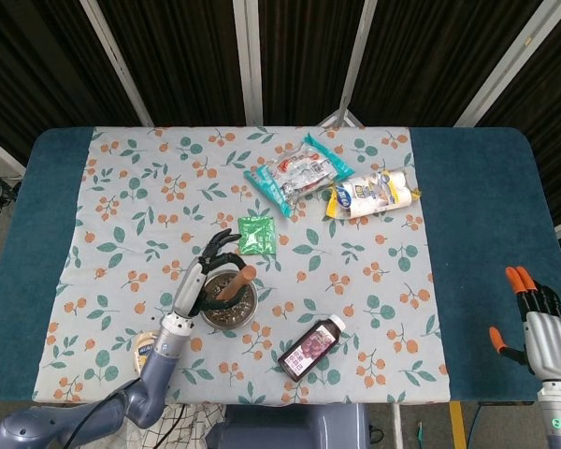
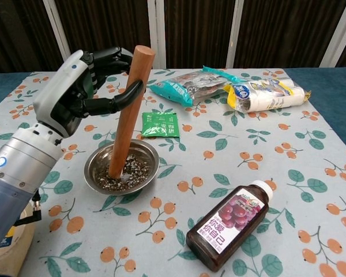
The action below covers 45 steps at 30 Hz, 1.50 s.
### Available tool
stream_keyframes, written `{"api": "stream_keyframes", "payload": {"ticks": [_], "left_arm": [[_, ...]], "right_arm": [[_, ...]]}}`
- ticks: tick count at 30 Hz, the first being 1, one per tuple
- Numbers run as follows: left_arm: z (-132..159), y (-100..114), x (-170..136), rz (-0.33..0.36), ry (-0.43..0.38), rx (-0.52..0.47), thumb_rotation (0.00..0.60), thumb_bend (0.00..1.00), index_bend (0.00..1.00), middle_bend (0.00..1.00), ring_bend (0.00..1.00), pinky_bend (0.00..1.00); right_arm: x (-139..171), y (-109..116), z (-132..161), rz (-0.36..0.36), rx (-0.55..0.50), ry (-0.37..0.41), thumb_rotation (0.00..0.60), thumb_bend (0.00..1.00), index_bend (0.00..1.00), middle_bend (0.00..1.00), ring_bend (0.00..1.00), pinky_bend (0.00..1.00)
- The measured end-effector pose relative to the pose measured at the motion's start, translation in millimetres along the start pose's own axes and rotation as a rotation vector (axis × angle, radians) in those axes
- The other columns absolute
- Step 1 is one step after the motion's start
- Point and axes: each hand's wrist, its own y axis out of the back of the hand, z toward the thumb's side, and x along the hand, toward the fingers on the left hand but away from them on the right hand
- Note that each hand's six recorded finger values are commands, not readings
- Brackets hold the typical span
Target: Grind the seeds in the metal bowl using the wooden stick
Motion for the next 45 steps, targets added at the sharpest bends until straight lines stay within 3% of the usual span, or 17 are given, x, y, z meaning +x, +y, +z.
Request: {"api": "stream_keyframes", "payload": {"ticks": [12, 27, 45], "left_arm": [[-3.2, -10.3, 1.4, -0.015, -0.001, -0.027, 0.600, 0.78, 0.55, 0.62, 0.15, 0.09], [-10.4, -5.7, -8.7, -0.011, 0.008, -0.021, 0.600, 0.78, 0.55, 0.62, 0.15, 0.10], [30.2, 12.2, 14.4, 0.024, -0.100, 0.009, 0.600, 0.77, 0.55, 0.62, 0.15, 0.10]], "right_arm": [[-1.4, -0.4, -1.6, 0.008, -0.011, -0.010, 0.600, 0.37, 0.00, 0.00, 0.00, 0.00], [0.1, -0.1, -0.7, 0.005, -0.009, -0.007, 0.600, 0.37, 0.00, 0.00, 0.00, 0.00], [0.7, 2.4, -2.4, -0.006, -0.010, -0.010, 0.600, 0.37, 0.00, 0.00, 0.00, 0.00]]}}
